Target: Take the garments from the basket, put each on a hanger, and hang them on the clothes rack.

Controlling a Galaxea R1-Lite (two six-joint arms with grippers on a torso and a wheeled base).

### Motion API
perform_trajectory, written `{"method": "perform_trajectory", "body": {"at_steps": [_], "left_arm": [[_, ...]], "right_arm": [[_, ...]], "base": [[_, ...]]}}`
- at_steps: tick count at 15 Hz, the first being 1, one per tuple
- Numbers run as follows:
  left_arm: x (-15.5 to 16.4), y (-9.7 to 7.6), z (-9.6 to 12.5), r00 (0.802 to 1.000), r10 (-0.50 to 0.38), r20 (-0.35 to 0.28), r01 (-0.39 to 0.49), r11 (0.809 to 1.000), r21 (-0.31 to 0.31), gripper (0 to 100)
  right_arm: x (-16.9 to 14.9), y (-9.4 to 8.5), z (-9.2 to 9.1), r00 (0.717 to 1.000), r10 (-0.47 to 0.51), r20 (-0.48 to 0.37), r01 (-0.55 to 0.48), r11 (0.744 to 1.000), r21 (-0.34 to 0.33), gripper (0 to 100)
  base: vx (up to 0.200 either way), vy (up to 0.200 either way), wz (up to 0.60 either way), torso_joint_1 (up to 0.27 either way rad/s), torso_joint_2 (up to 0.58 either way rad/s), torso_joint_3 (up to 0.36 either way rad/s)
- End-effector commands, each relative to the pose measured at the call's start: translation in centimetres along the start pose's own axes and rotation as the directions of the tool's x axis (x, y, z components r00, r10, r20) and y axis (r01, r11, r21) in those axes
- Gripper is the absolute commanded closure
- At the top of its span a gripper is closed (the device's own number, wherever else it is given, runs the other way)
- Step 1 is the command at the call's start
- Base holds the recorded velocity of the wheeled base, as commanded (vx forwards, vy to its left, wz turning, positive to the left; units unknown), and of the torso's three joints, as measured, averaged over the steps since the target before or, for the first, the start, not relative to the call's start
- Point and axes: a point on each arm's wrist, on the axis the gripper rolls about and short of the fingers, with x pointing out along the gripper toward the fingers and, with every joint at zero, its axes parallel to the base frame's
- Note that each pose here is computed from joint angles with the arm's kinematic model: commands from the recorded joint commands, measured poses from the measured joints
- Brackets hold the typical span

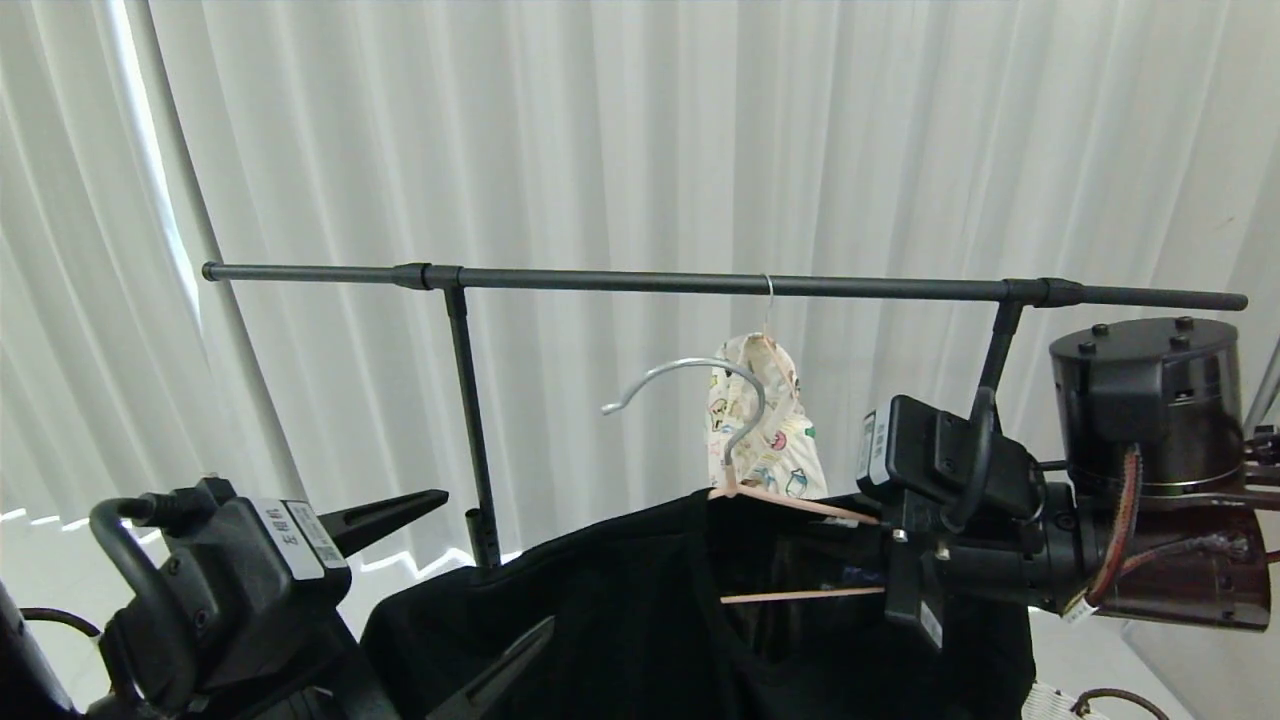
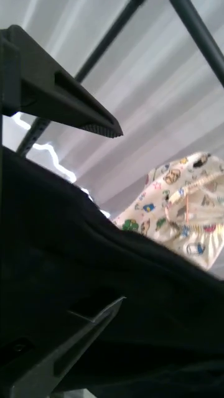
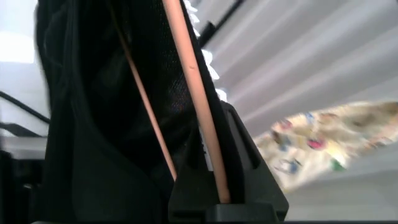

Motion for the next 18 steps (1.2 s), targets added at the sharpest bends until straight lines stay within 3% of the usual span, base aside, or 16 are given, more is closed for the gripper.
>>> {"method": "perform_trajectory", "body": {"at_steps": [1, 4, 7, 10, 13, 14, 16, 18], "left_arm": [[-0.5, 0.8, -0.2, 0.998, 0.056, 0.001, -0.056, 0.998, -0.013, 0], [-2.0, 0.7, -2.4, 0.995, 0.084, -0.055, -0.085, 0.996, -0.012, 0], [-3.2, -0.2, -5.2, 0.988, 0.064, -0.140, -0.065, 0.998, -0.003, 0], [-0.3, 0.4, -6.2, 0.954, 0.062, -0.293, -0.068, 0.998, -0.011, 0], [2.5, 2.0, -5.6, 0.939, 0.107, -0.327, -0.125, 0.992, -0.034, 0], [3.0, 2.3, -5.4, 0.939, 0.112, -0.324, -0.131, 0.991, -0.037, 100], [2.8, 2.2, -5.6, 0.938, 0.111, -0.328, -0.129, 0.991, -0.036, 100], [2.4, 2.8, -6.5, 0.914, 0.154, -0.375, -0.181, 0.983, -0.040, 100]], "right_arm": [[-1.7, -0.5, -1.2, 0.999, -0.046, -0.020, 0.046, 0.999, -0.002, 100], [-3.6, -1.0, -2.7, 0.993, -0.106, -0.056, 0.107, 0.994, 0.027, 100], [-5.1, -1.3, -2.7, 0.987, -0.154, -0.043, 0.156, 0.987, 0.031, 100], [-5.6, -0.8, -2.1, 0.989, -0.150, -0.013, 0.150, 0.989, 0.012, 100], [-5.9, 0.0, -1.3, 0.992, -0.128, 0.019, 0.128, 0.992, -0.011, 100], [-6.0, 0.0, -1.2, 0.991, -0.128, 0.025, 0.129, 0.992, -0.014, 100], [-6.1, 0.1, -1.2, 0.991, -0.134, 0.027, 0.135, 0.991, -0.013, 100], [-6.2, 0.3, -1.7, 0.991, -0.133, 0.011, 0.133, 0.991, -0.005, 100]], "base": [[0.000, 0.000, 0.00, 0.000, 0.00, 0.000], [0.000, 0.000, 0.00, 0.000, 0.00, 0.000], [0.000, 0.000, 0.00, 0.000, 0.00, 0.000], [0.000, 0.000, 0.00, 0.000, 0.00, 0.000], [0.000, 0.000, 0.00, 0.000, 0.00, 0.000], [0.000, 0.000, 0.00, 0.000, 0.00, 0.000], [0.000, 0.000, 0.00, 0.000, 0.00, 0.000], [0.000, 0.000, 0.00, 0.000, 0.00, 0.000]]}}
